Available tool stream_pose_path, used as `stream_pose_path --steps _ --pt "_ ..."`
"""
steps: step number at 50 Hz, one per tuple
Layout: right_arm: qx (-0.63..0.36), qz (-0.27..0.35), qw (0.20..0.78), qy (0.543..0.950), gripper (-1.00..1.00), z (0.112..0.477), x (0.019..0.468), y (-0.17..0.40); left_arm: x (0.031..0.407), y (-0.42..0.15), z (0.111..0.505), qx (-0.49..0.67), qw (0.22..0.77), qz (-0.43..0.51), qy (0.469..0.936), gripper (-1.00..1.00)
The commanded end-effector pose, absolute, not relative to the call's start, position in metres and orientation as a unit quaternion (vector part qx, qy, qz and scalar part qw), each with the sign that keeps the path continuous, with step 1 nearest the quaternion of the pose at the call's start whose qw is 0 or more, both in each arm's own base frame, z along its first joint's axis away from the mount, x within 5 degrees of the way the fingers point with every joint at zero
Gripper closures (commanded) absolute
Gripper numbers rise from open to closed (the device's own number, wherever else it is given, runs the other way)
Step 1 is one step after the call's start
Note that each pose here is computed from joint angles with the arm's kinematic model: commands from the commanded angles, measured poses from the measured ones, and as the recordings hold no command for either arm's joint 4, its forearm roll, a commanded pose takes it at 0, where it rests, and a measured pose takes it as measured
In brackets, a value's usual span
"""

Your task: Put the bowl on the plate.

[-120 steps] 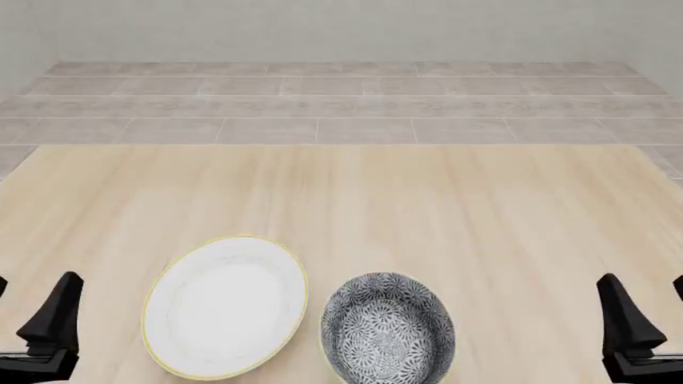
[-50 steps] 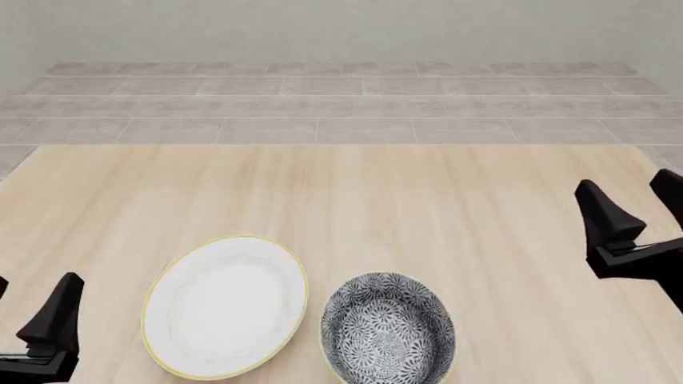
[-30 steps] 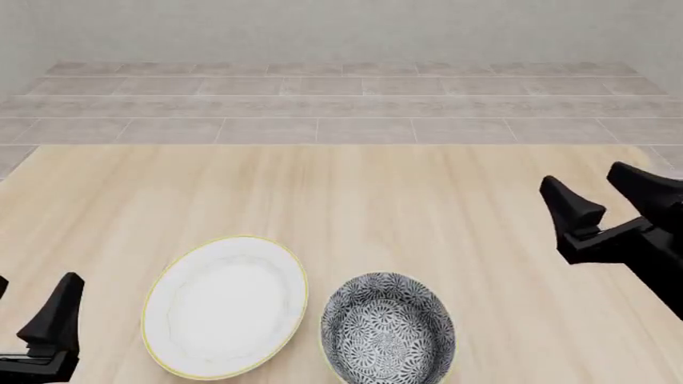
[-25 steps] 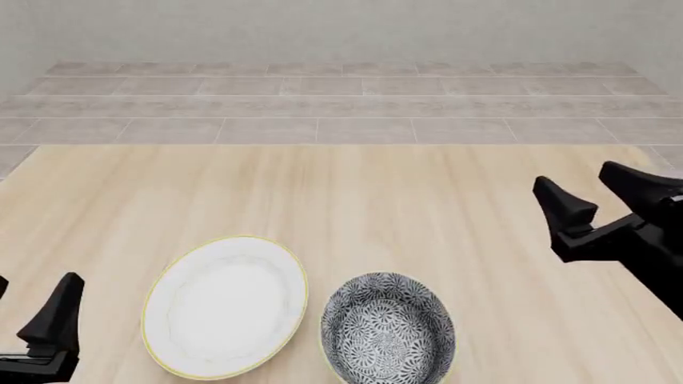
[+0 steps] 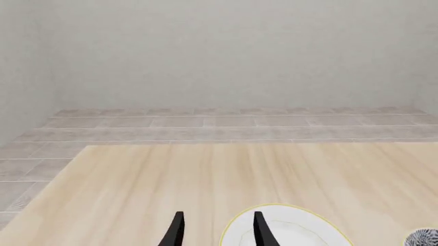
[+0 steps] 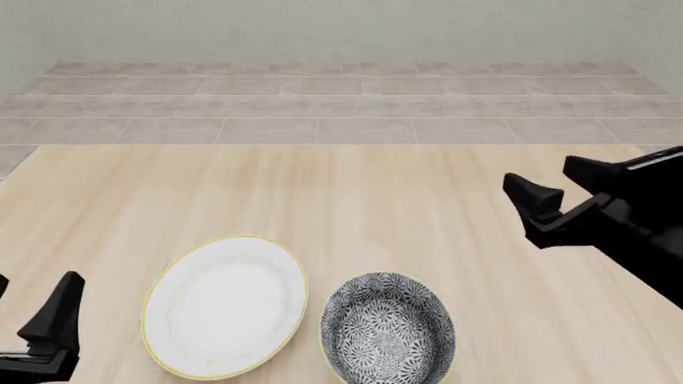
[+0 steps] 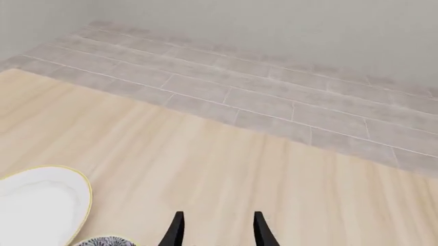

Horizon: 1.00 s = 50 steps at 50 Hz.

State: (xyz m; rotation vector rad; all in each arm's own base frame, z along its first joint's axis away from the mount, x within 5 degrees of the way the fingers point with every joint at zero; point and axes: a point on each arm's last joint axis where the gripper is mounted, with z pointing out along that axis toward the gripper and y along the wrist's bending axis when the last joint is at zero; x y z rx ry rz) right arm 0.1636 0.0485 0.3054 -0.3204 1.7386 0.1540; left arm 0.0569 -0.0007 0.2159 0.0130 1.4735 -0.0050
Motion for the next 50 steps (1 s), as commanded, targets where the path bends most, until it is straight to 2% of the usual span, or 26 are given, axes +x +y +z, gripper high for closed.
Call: stream_pose_path --steps 1,32,50 --pt "-0.151 0.079 0.613 0.771 -1.0 0.313 0.17 0.056 0.057 -0.001 0.217 0.006 0.741 -0.002 0.672 -1.0" --pt "-0.161 0.092 0.553 0.812 -1.0 0.312 0.188 0.071 0.057 -0.001 0.219 0.007 0.74 -0.003 0.672 -1.0" --pt "-0.167 0.106 0.519 0.832 -1.0 0.298 0.2 0.084 0.056 -0.001 0.22 0.009 0.74 -0.002 0.673 -1.0"
